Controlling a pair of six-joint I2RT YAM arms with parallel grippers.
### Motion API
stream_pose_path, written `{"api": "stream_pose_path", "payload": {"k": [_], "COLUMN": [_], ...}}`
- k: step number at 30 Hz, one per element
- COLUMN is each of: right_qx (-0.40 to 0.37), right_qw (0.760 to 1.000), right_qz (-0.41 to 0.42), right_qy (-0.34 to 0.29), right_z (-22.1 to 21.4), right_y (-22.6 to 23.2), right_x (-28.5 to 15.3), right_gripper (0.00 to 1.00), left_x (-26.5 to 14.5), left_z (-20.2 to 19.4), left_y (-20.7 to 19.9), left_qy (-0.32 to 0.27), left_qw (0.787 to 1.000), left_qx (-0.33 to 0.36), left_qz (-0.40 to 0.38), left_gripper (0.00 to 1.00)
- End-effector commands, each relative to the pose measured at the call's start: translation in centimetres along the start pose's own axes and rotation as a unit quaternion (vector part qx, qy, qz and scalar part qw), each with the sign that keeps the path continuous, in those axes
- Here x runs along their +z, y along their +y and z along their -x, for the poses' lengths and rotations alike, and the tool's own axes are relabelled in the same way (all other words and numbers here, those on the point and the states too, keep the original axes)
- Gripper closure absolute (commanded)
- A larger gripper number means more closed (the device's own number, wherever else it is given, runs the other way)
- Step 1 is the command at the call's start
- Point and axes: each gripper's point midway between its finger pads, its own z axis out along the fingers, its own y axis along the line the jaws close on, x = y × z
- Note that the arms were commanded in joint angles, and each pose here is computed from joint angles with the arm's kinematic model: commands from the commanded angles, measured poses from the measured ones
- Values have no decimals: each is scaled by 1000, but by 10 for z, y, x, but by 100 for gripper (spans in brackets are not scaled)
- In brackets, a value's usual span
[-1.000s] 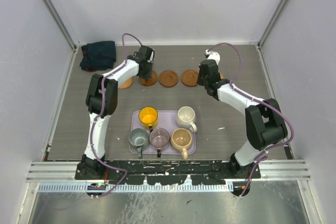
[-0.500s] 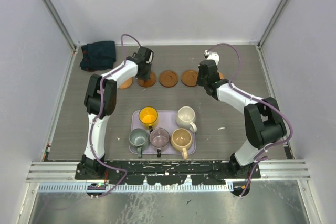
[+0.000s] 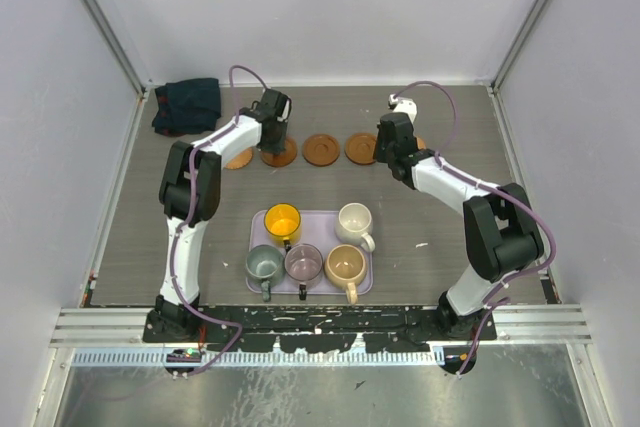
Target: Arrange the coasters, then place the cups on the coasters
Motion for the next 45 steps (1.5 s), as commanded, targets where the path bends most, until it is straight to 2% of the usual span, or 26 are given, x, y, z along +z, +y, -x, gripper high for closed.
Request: {"api": "stream_pose_path", "payload": {"k": [1,15,20,25,27,32,36,40,45], "right_qx": [16,17,14,3,-2,-8,-7,-7,-12], "right_qw": [999,999,999,999,999,999,999,999,999], "right_qz": [14,14,12,6,7,13,14,17,23], "right_qy": [-29,-29,-28,-37,-39,-43,-44,-37,-34], "right_z": [24,23,22,25,26,29,30,26,11], "right_y": [12,12,11,10,10,13,13,14,14], "right_x": [-1,-2,0,5,7,9,6,-3,-23], "right_gripper": [99,99,99,99,99,99,99,99,99], "left_x": [-4,-4,-3,-6,-13,-55,-98,-116,-106], "left_z": [-23,-29,-19,20,43,101,123,99,22], "left_y": [17,24,23,21,17,7,4,12,22], "left_qy": [38,43,26,-33,-64,-151,-197,-191,-129], "left_qw": [999,998,999,999,998,988,980,981,991], "left_qx": [1,3,3,-8,-11,-16,-13,-5,-23], "left_qz": [27,39,36,27,19,-14,-33,-28,-21], "left_gripper": [100,100,100,100,97,88,84,84,84]}}
